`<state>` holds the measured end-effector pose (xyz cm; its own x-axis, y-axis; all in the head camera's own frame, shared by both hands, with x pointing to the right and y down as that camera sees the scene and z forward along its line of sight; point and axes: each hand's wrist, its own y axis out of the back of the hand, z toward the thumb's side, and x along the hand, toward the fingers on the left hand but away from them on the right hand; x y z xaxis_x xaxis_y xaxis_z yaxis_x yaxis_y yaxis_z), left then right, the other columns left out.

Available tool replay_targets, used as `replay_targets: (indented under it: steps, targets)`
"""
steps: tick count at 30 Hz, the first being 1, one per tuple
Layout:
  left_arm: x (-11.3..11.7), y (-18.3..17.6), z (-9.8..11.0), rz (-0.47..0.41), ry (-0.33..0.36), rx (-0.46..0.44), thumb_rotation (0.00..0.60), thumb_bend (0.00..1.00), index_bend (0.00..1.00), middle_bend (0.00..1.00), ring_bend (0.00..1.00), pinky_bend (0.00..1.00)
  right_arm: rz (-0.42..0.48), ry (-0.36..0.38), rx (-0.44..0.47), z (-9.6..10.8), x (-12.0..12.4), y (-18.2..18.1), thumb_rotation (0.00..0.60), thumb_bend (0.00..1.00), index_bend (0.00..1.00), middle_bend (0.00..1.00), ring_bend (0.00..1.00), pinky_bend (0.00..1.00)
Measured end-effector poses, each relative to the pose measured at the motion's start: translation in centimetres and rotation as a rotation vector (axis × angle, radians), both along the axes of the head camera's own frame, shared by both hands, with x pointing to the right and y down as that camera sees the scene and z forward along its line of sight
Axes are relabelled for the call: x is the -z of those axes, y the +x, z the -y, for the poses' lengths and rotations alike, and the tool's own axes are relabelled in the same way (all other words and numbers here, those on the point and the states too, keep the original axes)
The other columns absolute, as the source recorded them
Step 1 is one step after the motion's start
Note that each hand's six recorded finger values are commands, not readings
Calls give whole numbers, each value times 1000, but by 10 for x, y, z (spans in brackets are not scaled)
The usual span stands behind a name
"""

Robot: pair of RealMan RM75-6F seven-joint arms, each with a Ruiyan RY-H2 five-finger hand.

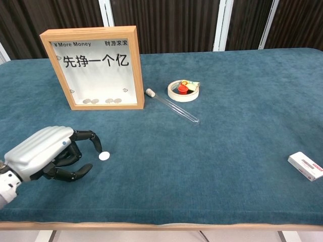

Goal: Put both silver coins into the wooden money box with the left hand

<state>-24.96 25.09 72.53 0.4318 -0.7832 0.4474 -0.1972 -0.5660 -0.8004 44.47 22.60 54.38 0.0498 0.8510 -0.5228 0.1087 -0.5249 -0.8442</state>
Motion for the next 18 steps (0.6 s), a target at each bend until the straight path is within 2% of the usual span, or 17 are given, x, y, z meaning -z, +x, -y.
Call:
replay_targets:
  steps: [7,18]
  targets:
    - [-12,6,3,42,-2,6,600,377,429,1000,1000,1000,-2,-5,4,0,-1,0,600,109,0,0,0,0]
    - [-16,14,5,88,-2,-26,600,377,398,1000,1000,1000,-2,-8,-5,1,-1,2,600,109,0,0,0,0]
